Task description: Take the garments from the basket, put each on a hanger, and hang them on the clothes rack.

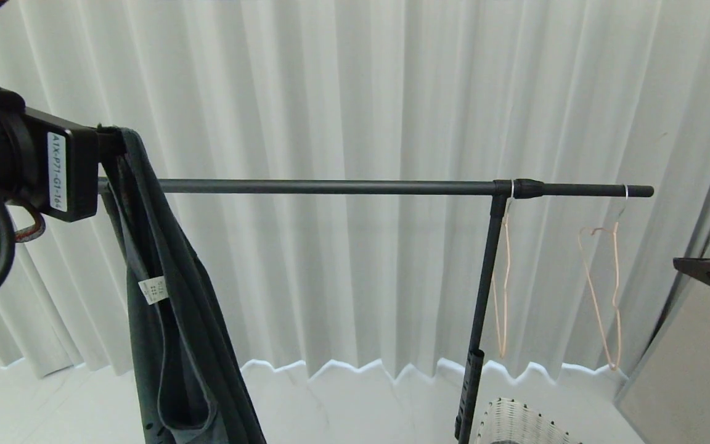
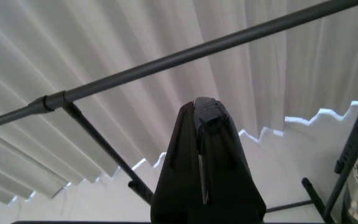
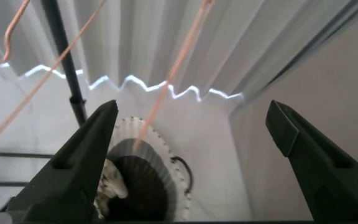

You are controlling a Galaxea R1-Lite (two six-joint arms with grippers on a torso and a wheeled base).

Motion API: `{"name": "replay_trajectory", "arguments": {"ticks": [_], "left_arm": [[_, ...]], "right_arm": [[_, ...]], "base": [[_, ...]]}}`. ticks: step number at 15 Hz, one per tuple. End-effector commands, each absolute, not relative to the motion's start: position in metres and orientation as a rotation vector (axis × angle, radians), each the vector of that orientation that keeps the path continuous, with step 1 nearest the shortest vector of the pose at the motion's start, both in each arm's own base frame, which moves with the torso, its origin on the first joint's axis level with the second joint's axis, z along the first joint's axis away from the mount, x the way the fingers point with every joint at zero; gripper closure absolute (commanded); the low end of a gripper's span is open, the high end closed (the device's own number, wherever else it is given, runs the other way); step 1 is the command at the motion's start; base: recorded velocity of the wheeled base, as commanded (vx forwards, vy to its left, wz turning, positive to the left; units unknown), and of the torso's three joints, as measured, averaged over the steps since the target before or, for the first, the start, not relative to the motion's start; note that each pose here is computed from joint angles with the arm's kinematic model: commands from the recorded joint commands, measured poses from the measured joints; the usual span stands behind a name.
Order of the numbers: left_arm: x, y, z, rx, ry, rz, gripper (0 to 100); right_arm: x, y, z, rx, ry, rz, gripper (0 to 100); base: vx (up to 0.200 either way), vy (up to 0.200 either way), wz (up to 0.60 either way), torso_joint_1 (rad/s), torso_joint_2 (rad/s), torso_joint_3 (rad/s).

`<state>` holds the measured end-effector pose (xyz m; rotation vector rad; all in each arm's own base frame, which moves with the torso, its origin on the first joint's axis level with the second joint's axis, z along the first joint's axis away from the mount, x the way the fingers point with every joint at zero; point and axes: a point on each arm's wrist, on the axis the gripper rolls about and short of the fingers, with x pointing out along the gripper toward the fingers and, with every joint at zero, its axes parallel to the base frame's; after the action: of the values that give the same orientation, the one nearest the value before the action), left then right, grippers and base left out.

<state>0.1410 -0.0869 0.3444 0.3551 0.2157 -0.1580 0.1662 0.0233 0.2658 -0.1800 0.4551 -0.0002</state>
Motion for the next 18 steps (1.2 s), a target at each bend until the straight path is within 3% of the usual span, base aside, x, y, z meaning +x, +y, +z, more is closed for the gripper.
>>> {"name": "replay_trajectory", "arguments": {"ticks": [1, 6, 12, 18], "left_arm": [[0.141, -0.087, 0.344, 0.355, 0.215, -0.157, 100], [0.140, -0.086, 0.344, 0.354, 0.214, -0.151, 100], [0.148, -0.083, 0.347, 0.335, 0.194, -0.112, 100], [0.148, -0.084, 0.345, 0.339, 0.200, -0.114, 100]], "right_arm": [[0.197, 0.028, 0.243, -0.145, 0.574, -0.019, 0], [0.269, 0.037, 0.184, -0.011, 0.699, -0.257, 0], [0.312, 0.041, 0.135, 0.039, 0.739, -0.303, 0], [0.331, 0.035, 0.126, 0.133, 0.729, -0.357, 0]], "base": [[0.000, 0.000, 0.00, 0.000, 0.00, 0.000], [0.000, 0.000, 0.00, 0.000, 0.00, 0.000], [0.000, 0.000, 0.00, 0.000, 0.00, 0.000], [0.000, 0.000, 0.00, 0.000, 0.00, 0.000]]}}
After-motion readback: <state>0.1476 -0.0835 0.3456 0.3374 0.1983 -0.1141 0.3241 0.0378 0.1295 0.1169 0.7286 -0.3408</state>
